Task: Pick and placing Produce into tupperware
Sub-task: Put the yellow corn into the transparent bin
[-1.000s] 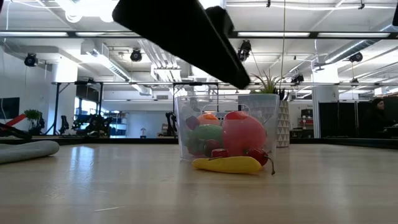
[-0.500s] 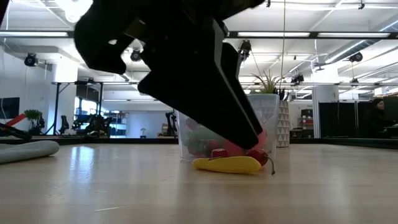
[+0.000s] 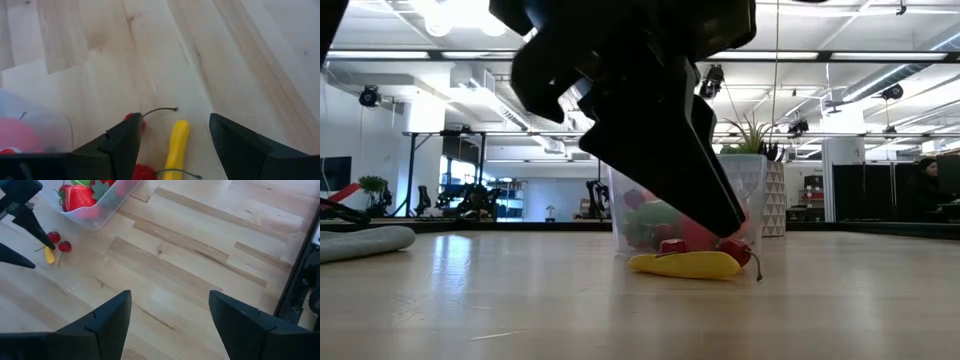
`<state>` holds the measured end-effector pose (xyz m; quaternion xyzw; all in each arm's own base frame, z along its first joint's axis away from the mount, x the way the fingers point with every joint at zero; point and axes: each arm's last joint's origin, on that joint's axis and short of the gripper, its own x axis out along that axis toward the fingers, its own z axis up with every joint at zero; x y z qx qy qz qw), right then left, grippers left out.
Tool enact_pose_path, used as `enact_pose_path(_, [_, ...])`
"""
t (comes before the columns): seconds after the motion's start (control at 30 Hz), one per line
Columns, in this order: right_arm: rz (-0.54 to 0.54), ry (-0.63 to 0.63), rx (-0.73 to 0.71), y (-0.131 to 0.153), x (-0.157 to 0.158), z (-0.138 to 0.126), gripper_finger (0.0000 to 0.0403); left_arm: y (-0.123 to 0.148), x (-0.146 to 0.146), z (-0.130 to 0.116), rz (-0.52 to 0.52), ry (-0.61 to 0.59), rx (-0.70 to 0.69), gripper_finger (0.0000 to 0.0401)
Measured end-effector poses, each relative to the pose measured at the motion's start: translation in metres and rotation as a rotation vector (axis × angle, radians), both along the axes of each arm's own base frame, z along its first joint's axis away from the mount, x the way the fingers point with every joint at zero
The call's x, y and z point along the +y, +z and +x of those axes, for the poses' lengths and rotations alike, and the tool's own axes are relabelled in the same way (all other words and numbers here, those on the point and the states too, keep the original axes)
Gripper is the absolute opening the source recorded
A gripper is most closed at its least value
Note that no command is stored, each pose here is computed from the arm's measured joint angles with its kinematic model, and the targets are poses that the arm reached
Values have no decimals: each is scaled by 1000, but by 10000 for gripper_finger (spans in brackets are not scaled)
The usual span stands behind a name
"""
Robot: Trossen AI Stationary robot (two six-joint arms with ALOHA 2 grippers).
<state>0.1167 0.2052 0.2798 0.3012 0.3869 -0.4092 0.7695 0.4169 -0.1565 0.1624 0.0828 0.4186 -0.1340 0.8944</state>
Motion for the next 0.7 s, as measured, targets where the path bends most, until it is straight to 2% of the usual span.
enact_pose_path(0.23, [-1,-1,3,0,0,0,258,-1,4,-1,10,4,36,219])
enact_pose_path(0.47, [-5,-1,5,-2,-1,0,258,4,-13,-7,-2,-39,48,219])
enact_pose_path(0.57, [-12,-1,9,-4,-1,-1,258,1,-11,-11,37,-23,89,219])
enact_pose_path(0.7, [-15,-15,6,-6,-2,-1,258,-1,-6,-16,142,29,138,219])
